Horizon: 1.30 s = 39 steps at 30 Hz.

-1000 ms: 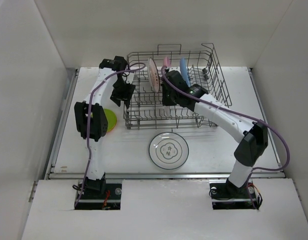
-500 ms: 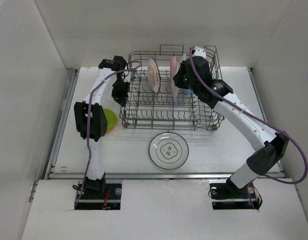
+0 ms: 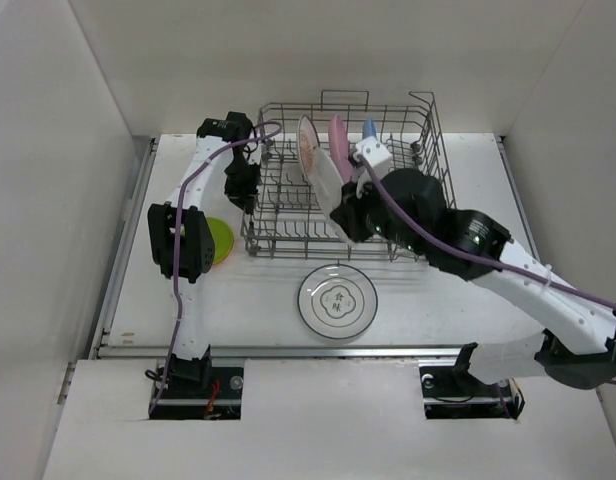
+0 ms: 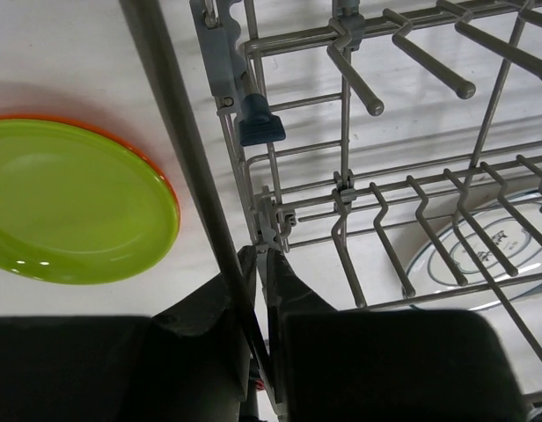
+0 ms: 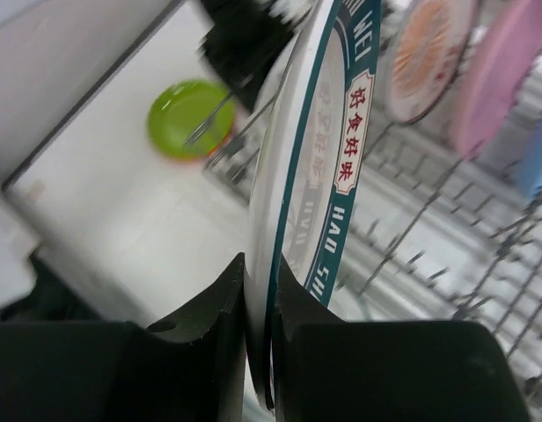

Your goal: Unload the plates from the dish rack

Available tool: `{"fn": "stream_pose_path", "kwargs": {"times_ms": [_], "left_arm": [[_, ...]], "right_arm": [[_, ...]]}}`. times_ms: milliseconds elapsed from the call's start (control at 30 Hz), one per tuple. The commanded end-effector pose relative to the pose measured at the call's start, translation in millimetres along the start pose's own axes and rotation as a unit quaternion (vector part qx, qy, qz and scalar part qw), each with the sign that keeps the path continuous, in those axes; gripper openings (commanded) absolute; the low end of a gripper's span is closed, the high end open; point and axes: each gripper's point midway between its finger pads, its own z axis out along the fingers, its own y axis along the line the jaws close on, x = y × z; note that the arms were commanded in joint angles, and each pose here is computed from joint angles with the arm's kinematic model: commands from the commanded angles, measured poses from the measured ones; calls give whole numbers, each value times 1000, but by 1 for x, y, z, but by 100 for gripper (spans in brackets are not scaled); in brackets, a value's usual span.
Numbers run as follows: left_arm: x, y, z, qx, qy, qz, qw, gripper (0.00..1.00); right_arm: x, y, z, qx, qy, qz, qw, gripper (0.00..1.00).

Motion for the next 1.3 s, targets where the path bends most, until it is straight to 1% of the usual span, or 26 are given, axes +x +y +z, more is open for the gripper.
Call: {"fn": "stream_pose_path", "kwargs": {"times_ms": [0, 33, 67, 100, 133, 167, 233, 267, 300, 333, 367, 467, 533, 567, 600, 633, 667, 700, 733, 767, 800, 833, 1033, 1133, 1200, 1267], "left_arm": [[0, -40, -25, 77, -20, 21, 997, 0], [-3, -39, -25, 83, -24, 13, 996, 0], [-5, -42, -25, 89, -28, 6, 996, 0], [-5, -41, -30, 95, -33, 3, 995, 0], [-3, -46, -29, 109, -26, -4, 994, 0], [-5, -45, -30, 118, -30, -7, 993, 0], [-4, -52, -28, 148, -24, -16, 989, 0], [-1, -54, -30, 153, -23, -16, 988, 0], [-4, -54, -30, 153, -28, -19, 988, 0], [-4, -54, -30, 153, -28, -19, 988, 0], [-4, -51, -29, 144, -28, -20, 989, 0], [-8, -46, -32, 128, -39, -18, 991, 0], [-11, -46, -32, 128, -43, -17, 991, 0], [-11, -46, -32, 128, -43, -17, 991, 0], [-13, -46, -31, 128, -48, -16, 990, 0], [-13, -46, -31, 128, -48, -16, 990, 0], [-13, -46, -31, 128, -48, -16, 990, 0], [-13, -46, -31, 128, -48, -16, 990, 0], [-13, -46, -31, 128, -48, -16, 990, 0], [-13, -46, -31, 128, -48, -16, 990, 0], [-13, -46, -31, 128, -48, -11, 991, 0], [-13, -46, -31, 128, -48, -11, 991, 0], [-13, -44, -28, 127, -45, -3, 991, 0], [-11, -42, -23, 122, -37, -1, 992, 0], [-11, -42, -23, 122, -37, -1, 992, 0], [-11, -42, -23, 122, -37, -1, 992, 0]], "right_arm": [[47, 16, -23, -13, 68, -19, 997, 0], [66, 31, -33, -28, 93, -18, 995, 0], [90, 33, -34, -21, 119, -15, 992, 0], [105, 38, -37, -13, 136, 10, 991, 0], [118, 40, -38, 0, 154, 14, 988, 0], [135, 37, -44, 23, 177, 1, 984, 0], [167, 36, -39, 64, 228, -4, 972, 0], [178, 24, -43, 102, 250, -23, 962, 0], [190, 23, -37, 132, 271, -40, 953, 0], [197, 18, -35, 163, 277, -32, 946, 0], [206, 10, -37, 187, 293, -48, 936, 0], [220, 14, -24, 209, 299, -71, 928, 0], [233, 22, -13, 209, 306, -81, 925, 5], [236, 24, -9, 213, 309, -80, 923, 10], [243, 26, -2, 218, 316, -87, 919, 29], [240, 28, -1, 218, 312, -80, 921, 38], [247, 30, 5, 223, 319, -87, 917, 47], [248, 32, 8, 223, 320, -88, 917, 51], [244, 36, 12, 219, 317, -89, 918, 59], [249, 42, 14, 214, 324, -93, 917, 66], [249, 42, 14, 212, 325, -99, 916, 69], [249, 43, 16, 212, 325, -99, 916, 70], [259, 41, 12, 210, 339, -100, 912, 71], [273, 35, 7, 213, 358, -110, 902, 69], [279, 38, 9, 206, 360, -103, 904, 72], [279, 38, 9, 205, 357, -100, 906, 72]]}}
